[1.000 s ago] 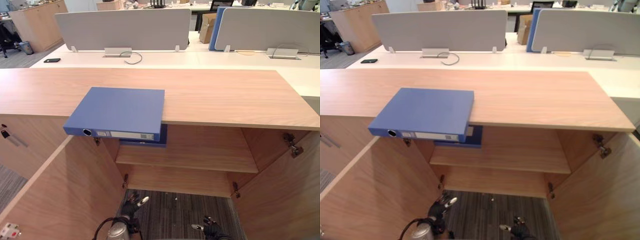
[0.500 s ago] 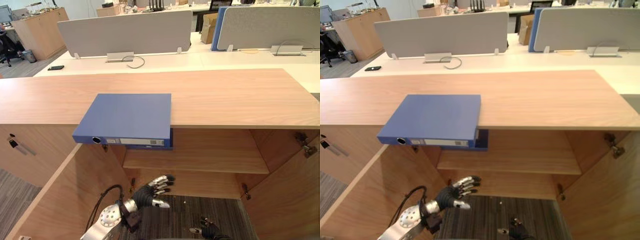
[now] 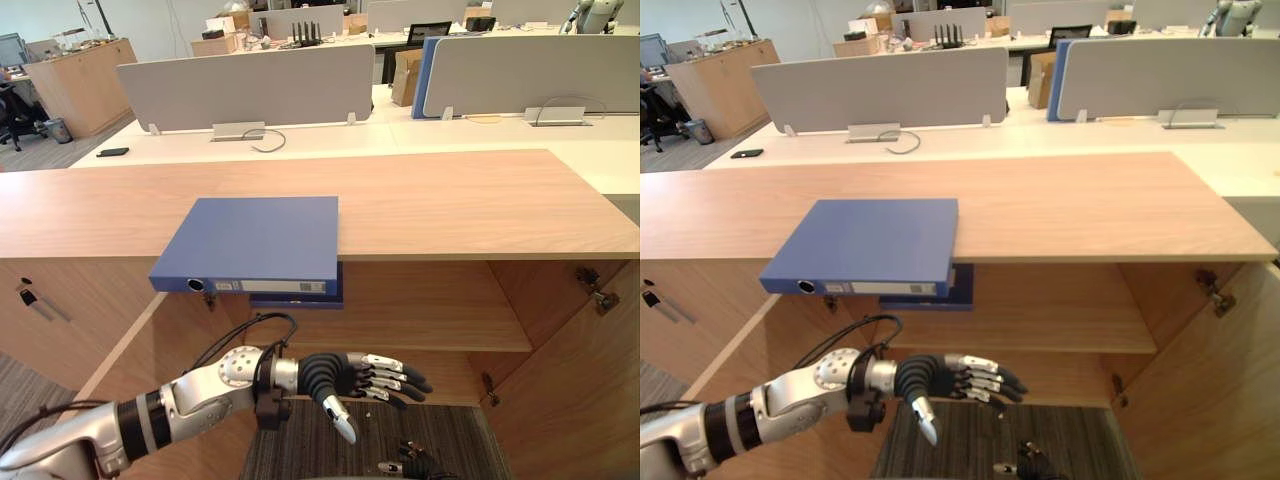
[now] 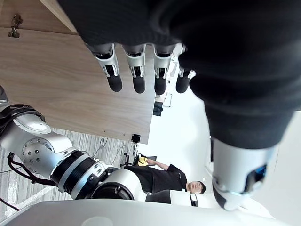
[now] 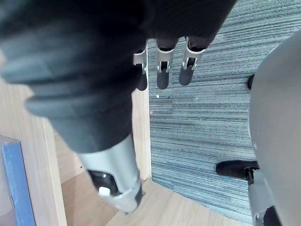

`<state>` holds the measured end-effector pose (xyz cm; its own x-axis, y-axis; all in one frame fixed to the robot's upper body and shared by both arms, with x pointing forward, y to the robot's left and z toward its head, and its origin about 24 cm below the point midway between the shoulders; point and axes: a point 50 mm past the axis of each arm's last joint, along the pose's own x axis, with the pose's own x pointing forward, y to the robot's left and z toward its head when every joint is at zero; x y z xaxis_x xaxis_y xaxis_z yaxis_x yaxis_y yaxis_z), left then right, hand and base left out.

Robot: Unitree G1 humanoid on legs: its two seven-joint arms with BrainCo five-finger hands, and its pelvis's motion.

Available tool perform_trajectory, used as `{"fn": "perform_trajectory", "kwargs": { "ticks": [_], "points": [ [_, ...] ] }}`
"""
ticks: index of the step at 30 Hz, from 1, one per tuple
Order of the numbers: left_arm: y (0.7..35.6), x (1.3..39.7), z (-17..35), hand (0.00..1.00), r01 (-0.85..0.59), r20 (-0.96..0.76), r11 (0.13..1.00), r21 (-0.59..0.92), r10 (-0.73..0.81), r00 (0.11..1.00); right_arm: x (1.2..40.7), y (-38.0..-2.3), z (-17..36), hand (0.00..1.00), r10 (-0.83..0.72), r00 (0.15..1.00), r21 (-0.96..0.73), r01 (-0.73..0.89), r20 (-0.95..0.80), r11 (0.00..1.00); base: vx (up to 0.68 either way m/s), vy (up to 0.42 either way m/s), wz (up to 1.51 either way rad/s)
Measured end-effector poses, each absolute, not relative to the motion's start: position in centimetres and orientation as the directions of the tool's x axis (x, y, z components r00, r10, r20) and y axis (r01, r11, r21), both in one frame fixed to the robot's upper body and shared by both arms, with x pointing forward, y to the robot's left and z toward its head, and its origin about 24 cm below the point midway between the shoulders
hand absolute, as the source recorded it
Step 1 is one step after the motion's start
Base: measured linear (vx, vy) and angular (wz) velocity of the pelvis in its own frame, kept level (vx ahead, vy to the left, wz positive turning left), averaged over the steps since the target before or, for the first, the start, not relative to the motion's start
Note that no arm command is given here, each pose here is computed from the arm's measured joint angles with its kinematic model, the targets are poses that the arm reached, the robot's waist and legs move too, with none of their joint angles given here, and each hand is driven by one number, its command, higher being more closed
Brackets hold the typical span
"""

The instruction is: Walk over to the cabinet, pick up the folder, carry it to the office cabinet, place the folder inside the office cabinet, then close the office cabinet door

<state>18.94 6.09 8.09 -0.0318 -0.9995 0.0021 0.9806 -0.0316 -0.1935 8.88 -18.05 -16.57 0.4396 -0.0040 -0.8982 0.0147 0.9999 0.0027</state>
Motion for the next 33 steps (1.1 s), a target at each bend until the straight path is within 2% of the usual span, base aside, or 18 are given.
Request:
{"fn": "perform_trajectory", "kwargs": {
  "ticks": [3,4,6,7,8,10,11,14,17,20,23,28,33],
  "points": [
    [6.2,19.4,10.1,0.0,0.99,0.044,-0.043,-0.137,-0.998,-0.037,8.8,-18.4,-16.6,0.0,-0.016,0.439,-0.002,0.033,-0.898,0.999,-0.04,-0.022,0.01],
    [6.7,20.1,12.3,0.0,0.998,0.105,-0.017,-0.059,-0.994,-0.01,8.6,-18.7,-16.6,0.0,-0.027,0.437,-0.005,0.051,-0.899,0.999,-0.05,-0.013,-0.01],
    [8.5,21.2,16.8,0.0,0.991,0.286,0.104,0.079,-0.955,0.078,8.6,-19.0,-16.5,0.0,-0.032,0.438,-0.01,0.053,-0.898,0.999,-0.07,-0.005,-0.02],
    [10.3,21.4,19.6,0.0,0.963,0.415,0.216,0.164,-0.9,0.131,8.5,-19.1,-16.5,0.0,-0.033,0.44,-0.008,0.058,-0.898,0.998,-0.05,0.0,0.0],
    [11.1,21.2,20.8,0.0,0.941,0.477,0.272,0.199,-0.866,0.149,8.4,-19.1,-16.5,0.0,-0.036,0.439,-0.006,0.068,-0.898,0.998,-0.04,0.001,0.04],
    [13.7,20.1,23.7,0.0,0.839,0.674,0.476,0.264,-0.713,0.193,7.9,-19.6,-16.6,0.0,-0.054,0.428,-0.002,0.12,-0.902,0.993,-0.04,0.003,0.09],
    [15.0,19.1,24.5,0.0,0.744,0.76,0.609,0.276,-0.612,0.219,7.4,-19.9,-16.7,0.0,-0.07,0.413,-0.001,0.164,-0.908,0.986,-0.07,0.001,0.14],
    [15.7,17.5,24.4,0.0,0.579,0.819,0.764,0.285,-0.508,0.268,6.8,-20.3,-16.8,0.0,-0.086,0.396,-0.005,0.202,-0.914,0.979,-0.07,-0.007,0.14],
    [15.4,16.8,23.9,0.0,0.265,0.845,0.898,0.351,-0.426,0.323,6.6,-20.3,-16.9,0.0,-0.088,0.388,-0.004,0.211,-0.918,0.977,-0.06,-0.01,0.04],
    [15.0,16.7,23.7,0.0,0.005,0.876,0.929,0.37,-0.351,0.331,6.7,-20.3,-16.9,0.0,-0.087,0.389,-0.004,0.21,-0.917,0.978,-0.03,-0.004,0.0],
    [14.5,16.6,23.4,0.0,-0.169,0.888,0.9,0.402,-0.338,0.312,6.8,-20.2,-16.9,0.0,-0.083,0.392,-0.004,0.198,-0.916,0.98,0.0,0.0,0.0],
    [12.6,16.8,22.3,0.0,-0.249,0.848,0.824,0.509,-0.432,0.306,7.2,-19.7,-16.8,0.0,-0.062,0.406,-0.005,0.142,-0.912,0.99,0.0,-0.001,-0.01],
    [11.7,18.6,19.8,0.0,-0.311,0.725,0.658,0.686,-0.582,0.367,7.4,-19.5,-16.8,0.0,-0.061,0.41,-0.011,0.122,-0.91,0.992,-0.04,-0.004,-0.06]
  ]
}}
